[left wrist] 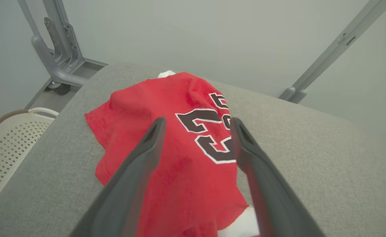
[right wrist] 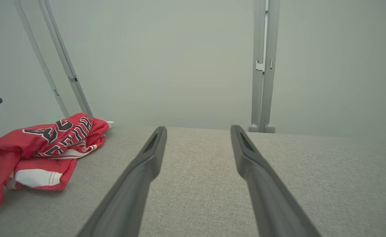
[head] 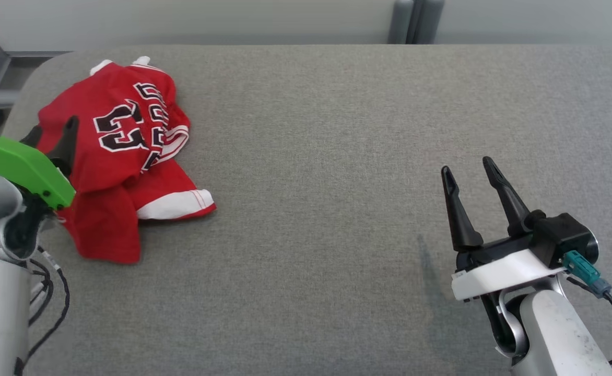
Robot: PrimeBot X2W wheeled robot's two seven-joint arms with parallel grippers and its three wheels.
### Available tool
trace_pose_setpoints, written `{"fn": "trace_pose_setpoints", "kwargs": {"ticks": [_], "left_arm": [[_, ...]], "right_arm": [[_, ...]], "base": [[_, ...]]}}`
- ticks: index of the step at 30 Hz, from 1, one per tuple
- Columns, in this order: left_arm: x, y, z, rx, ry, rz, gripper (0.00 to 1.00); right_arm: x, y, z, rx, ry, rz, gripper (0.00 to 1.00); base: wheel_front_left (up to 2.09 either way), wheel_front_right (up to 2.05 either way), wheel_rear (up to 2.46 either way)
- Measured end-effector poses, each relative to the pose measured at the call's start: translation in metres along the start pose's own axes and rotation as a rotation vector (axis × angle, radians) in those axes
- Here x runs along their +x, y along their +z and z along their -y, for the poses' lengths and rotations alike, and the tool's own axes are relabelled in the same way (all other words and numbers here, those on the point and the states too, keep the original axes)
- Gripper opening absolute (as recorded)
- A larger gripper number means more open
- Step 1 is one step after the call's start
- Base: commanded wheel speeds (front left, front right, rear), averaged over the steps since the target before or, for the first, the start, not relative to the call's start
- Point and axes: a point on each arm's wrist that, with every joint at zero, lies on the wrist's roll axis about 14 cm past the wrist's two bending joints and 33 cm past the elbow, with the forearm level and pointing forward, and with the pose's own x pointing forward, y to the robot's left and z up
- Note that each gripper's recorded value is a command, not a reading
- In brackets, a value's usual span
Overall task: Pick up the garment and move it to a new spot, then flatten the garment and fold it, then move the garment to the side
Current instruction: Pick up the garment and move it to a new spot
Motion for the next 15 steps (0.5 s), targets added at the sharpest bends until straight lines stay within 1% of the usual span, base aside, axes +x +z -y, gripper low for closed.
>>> {"fn": "trace_pose_setpoints", "kwargs": {"ticks": [2,5,9,15], "left_arm": [[0.011,-0.003,-0.003,-0.015,0.004,-0.046,1.00],[0.025,-0.011,-0.006,-0.003,0.017,-0.113,1.00],[0.041,-0.033,-0.009,-0.016,0.036,-0.236,1.00],[0.054,-0.063,-0.013,-0.069,0.074,-0.397,1.00]], "right_arm": [[-0.002,-0.002,0.009,-0.004,-0.024,-0.005,1.00],[-0.005,-0.003,0.020,-0.009,-0.055,-0.009,1.00],[-0.010,-0.008,0.035,-0.015,-0.096,-0.024,1.00],[-0.017,-0.010,0.049,-0.024,-0.139,-0.034,1.00]], "base": [[0.00,0.00,0.00],[0.00,0.00,0.00],[0.00,0.00,0.00],[0.00,0.00,0.00]]}}
